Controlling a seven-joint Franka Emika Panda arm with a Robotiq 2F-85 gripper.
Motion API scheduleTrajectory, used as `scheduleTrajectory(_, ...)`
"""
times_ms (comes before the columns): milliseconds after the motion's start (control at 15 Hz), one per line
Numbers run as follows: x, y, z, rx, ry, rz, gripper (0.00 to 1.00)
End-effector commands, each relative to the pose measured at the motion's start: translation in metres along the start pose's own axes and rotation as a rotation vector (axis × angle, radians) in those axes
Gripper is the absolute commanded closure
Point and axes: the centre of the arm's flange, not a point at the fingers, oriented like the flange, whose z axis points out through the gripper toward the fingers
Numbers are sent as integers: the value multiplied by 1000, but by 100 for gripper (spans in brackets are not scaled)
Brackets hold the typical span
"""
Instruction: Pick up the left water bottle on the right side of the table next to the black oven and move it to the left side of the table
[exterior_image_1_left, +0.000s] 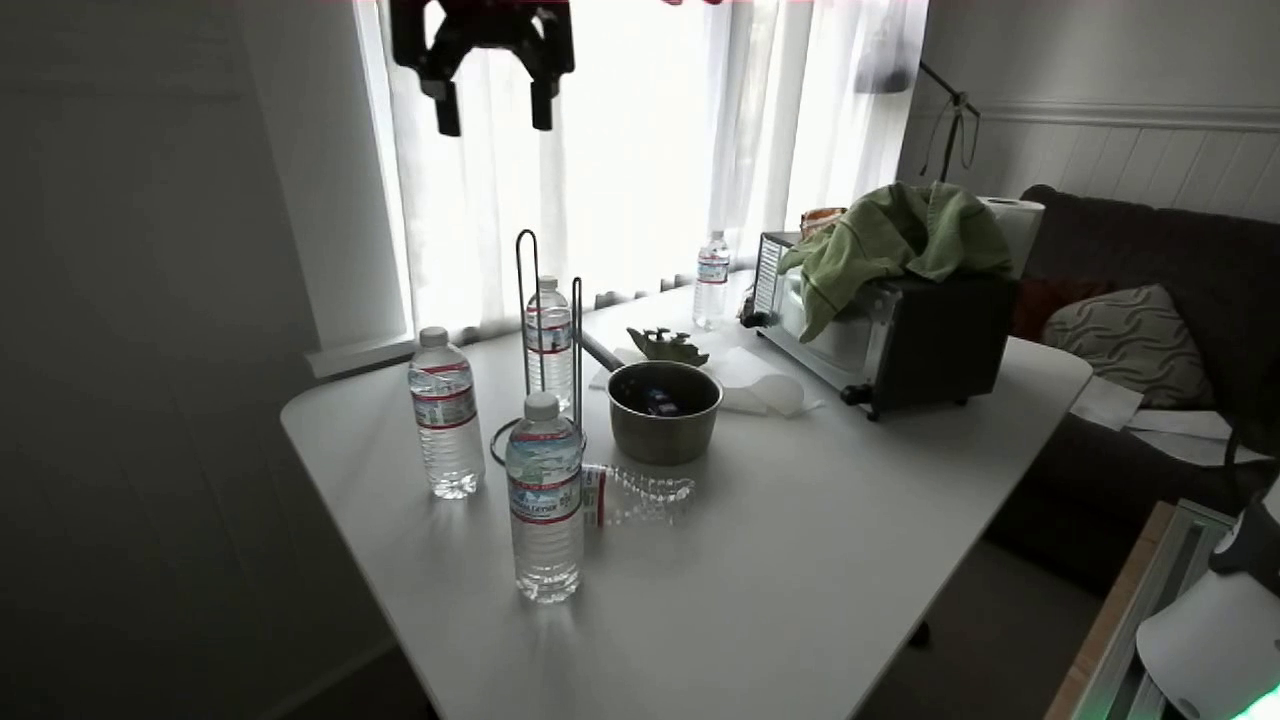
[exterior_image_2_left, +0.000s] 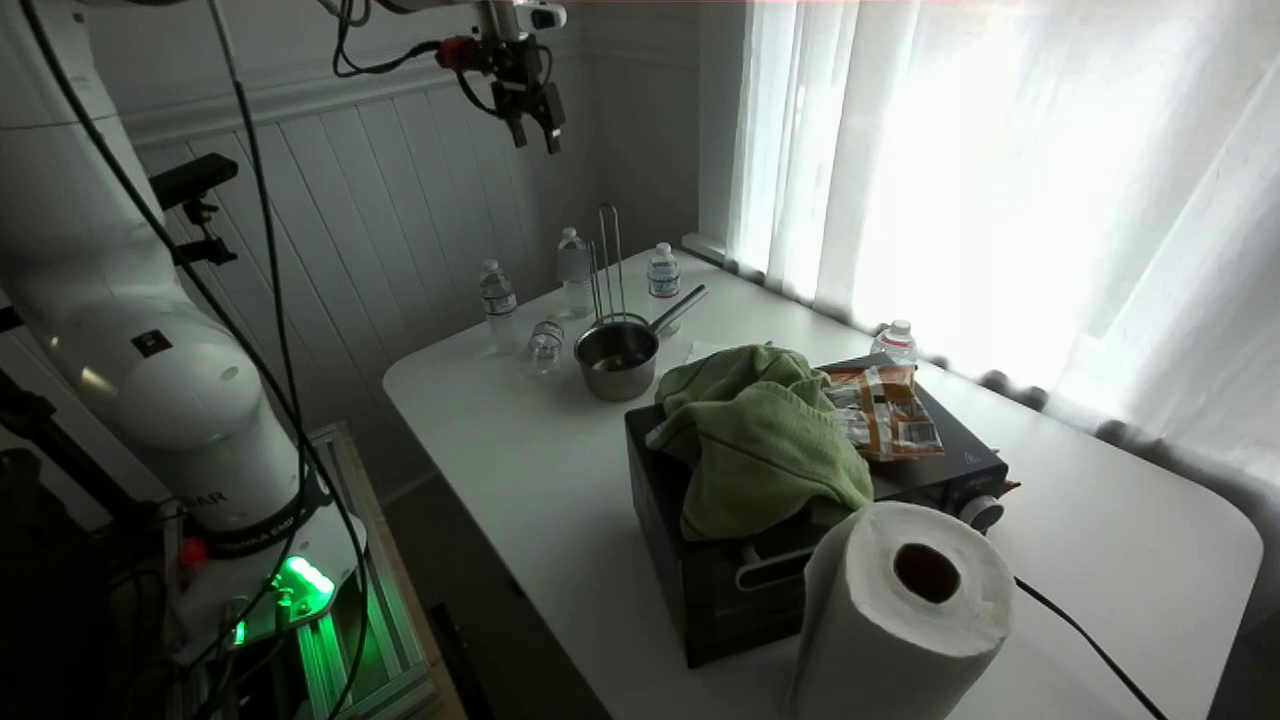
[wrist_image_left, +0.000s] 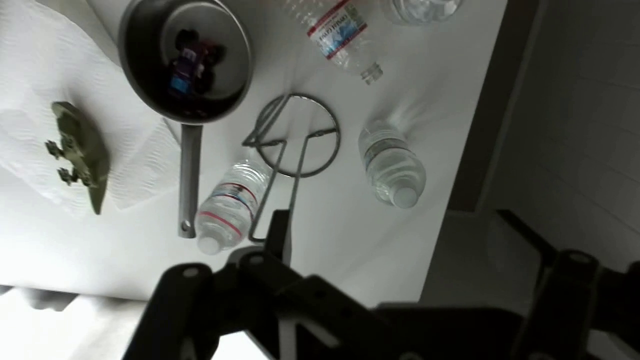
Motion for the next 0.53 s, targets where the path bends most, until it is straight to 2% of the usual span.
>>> scheduleTrajectory(0,-46,54,-19,11,-28,58,0)
scheduleTrajectory(67,-53,72,-20,79,-71,81,0)
scheduleTrajectory(133,-59,94,-19,147,-105,41,0)
scheduleTrajectory(200,-28,54,-18,66,-59,58,0)
scheduleTrajectory(333,-29,69,-21,76,-58,64,0)
scheduleTrajectory(467,-29,62,-18,77,-64,58,0)
